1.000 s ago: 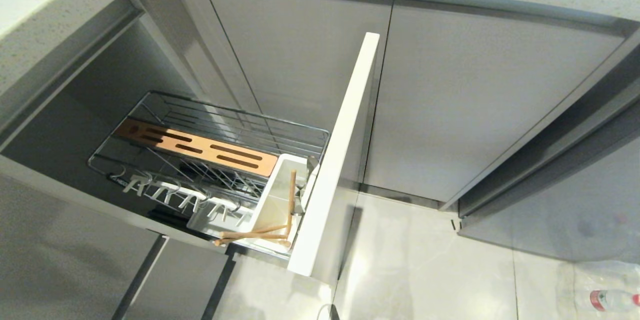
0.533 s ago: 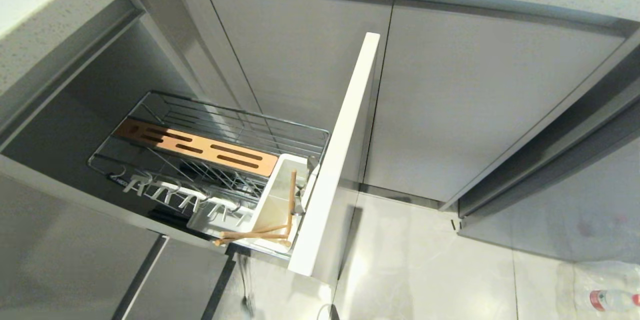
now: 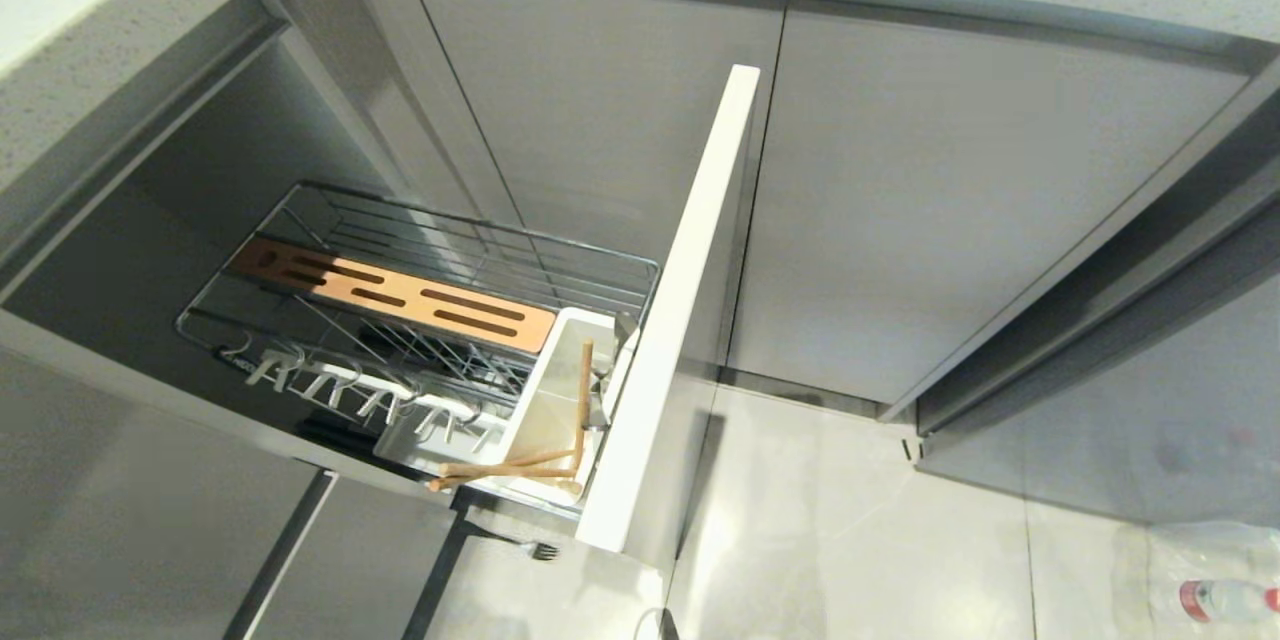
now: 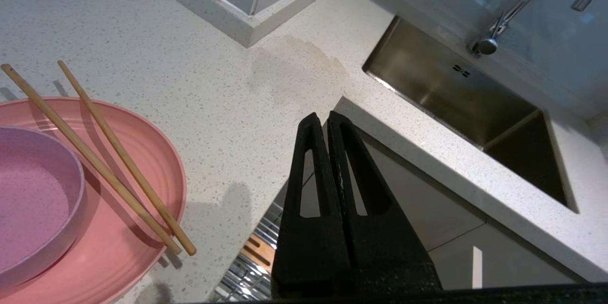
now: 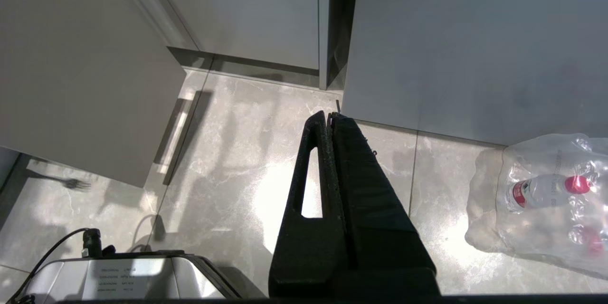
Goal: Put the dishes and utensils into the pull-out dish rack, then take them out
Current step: Close the cupboard
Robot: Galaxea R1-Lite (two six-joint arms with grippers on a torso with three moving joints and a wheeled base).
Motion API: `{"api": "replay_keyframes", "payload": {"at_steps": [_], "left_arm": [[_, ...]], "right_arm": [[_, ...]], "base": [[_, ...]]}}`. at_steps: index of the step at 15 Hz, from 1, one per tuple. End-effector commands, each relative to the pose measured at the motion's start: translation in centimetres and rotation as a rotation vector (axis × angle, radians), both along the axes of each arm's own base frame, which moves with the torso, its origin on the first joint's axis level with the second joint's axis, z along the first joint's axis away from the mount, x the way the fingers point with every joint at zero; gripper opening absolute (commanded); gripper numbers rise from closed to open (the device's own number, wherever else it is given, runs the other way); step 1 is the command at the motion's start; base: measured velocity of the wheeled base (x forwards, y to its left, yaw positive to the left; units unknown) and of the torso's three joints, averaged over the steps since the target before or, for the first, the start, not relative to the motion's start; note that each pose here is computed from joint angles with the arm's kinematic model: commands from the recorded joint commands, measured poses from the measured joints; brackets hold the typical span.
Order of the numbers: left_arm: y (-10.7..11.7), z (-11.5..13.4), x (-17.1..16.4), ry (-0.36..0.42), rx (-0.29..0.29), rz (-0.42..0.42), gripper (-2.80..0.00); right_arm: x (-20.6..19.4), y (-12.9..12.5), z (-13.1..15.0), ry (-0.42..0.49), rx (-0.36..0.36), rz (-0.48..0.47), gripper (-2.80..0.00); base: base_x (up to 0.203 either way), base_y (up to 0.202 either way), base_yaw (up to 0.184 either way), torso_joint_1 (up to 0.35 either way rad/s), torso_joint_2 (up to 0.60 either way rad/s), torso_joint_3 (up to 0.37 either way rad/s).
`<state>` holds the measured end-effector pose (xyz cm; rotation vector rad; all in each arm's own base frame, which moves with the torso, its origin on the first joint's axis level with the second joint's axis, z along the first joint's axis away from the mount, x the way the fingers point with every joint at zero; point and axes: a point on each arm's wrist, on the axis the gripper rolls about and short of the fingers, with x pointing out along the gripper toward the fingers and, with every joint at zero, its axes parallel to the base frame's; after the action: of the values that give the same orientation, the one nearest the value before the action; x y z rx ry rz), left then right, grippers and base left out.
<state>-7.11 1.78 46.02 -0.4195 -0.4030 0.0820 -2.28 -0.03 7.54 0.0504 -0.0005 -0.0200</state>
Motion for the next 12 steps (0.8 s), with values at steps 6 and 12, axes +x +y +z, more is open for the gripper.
{"api": "replay_keyframes", "payload": {"at_steps": [6, 12], "left_arm": [[0.1, 0.9, 1.2, -0.066, -0.152, -0.206, -2.80], [-2.2, 0.2, 9.5, 0.171, -0.214, -0.411, -2.80]], "right_arm": [[0.0, 0.0, 0.0, 0.002, 0.000, 0.000, -2.80], [0.0, 0.0, 0.0, 0.002, 0.000, 0.000, -2.80]], "base": [[0.000, 0.000, 0.000, 0.000, 0.00, 0.000], [0.000, 0.000, 0.000, 0.000, 0.00, 0.000]]}}
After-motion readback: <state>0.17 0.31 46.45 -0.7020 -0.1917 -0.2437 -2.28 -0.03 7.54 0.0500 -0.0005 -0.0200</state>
